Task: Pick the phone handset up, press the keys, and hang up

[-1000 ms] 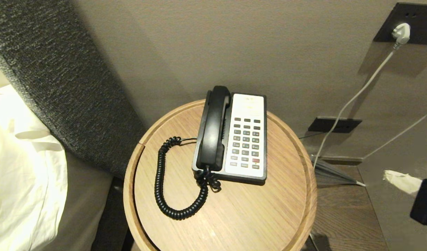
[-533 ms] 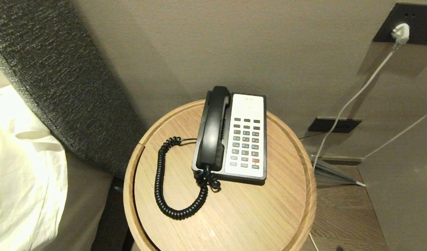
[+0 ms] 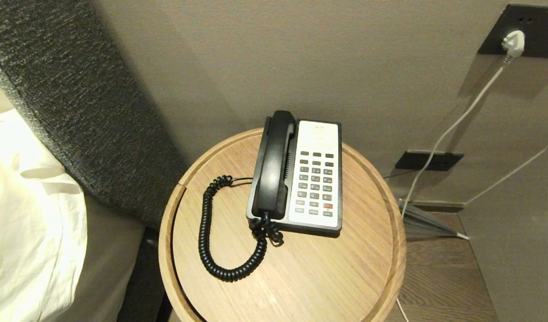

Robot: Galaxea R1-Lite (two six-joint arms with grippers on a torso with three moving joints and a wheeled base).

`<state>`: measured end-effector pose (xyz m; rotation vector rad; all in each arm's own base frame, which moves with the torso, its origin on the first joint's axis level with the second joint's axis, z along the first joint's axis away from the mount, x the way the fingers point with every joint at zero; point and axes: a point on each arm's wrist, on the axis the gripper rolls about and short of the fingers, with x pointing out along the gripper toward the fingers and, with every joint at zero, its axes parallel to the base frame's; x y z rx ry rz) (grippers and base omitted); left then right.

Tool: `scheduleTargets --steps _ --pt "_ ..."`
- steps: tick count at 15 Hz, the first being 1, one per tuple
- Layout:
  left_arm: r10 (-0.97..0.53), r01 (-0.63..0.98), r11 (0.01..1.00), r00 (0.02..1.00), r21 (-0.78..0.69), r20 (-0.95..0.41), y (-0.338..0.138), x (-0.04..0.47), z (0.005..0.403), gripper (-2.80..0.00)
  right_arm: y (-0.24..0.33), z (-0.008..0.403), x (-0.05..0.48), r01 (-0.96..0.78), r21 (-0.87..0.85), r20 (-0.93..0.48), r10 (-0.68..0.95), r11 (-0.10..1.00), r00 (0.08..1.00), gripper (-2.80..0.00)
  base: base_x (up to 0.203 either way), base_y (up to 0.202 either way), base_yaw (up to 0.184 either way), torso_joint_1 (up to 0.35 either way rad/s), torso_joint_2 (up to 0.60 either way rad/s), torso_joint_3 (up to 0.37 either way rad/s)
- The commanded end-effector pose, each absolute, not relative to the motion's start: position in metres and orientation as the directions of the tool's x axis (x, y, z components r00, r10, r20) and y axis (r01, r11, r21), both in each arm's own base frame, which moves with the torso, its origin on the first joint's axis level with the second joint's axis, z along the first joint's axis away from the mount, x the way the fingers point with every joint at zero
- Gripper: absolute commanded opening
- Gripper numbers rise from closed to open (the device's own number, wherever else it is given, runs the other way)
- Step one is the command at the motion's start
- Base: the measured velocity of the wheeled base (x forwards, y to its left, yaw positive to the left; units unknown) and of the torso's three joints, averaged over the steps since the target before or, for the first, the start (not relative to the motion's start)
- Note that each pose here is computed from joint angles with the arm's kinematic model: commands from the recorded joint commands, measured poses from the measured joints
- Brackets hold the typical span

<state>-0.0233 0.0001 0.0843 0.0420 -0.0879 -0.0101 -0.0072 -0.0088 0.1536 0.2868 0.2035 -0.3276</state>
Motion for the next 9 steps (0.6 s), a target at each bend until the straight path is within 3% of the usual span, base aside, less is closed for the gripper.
scheduleTargets --steps 1,6,9 --pt "-0.012 0.01 0.999 0.999 0.042 0.048 0.0 -0.02 0.073 -2.8 -0.007 0.137 -0.03 0.249 0.197 -0.111 -0.23 0.948 0.967 -2.8 0.0 0.0 0.0 0.0 0.0 0.0" --pt "-0.012 0.01 0.999 0.999 0.042 0.048 0.0 -0.02 0.073 -2.8 -0.002 0.085 -0.021 0.089 0.072 0.083 -0.095 0.993 0.992 -2.8 0.0 0.0 0.0 0.0 0.0 0.0" --pt "-0.012 0.01 0.999 0.999 0.043 0.048 0.0 -0.02 0.073 -2.8 0.0 0.074 -0.021 0.007 0.003 -0.002 -0.007 1.0 1.0 -2.8 0.0 0.0 0.0 0.0 0.0 0.0"
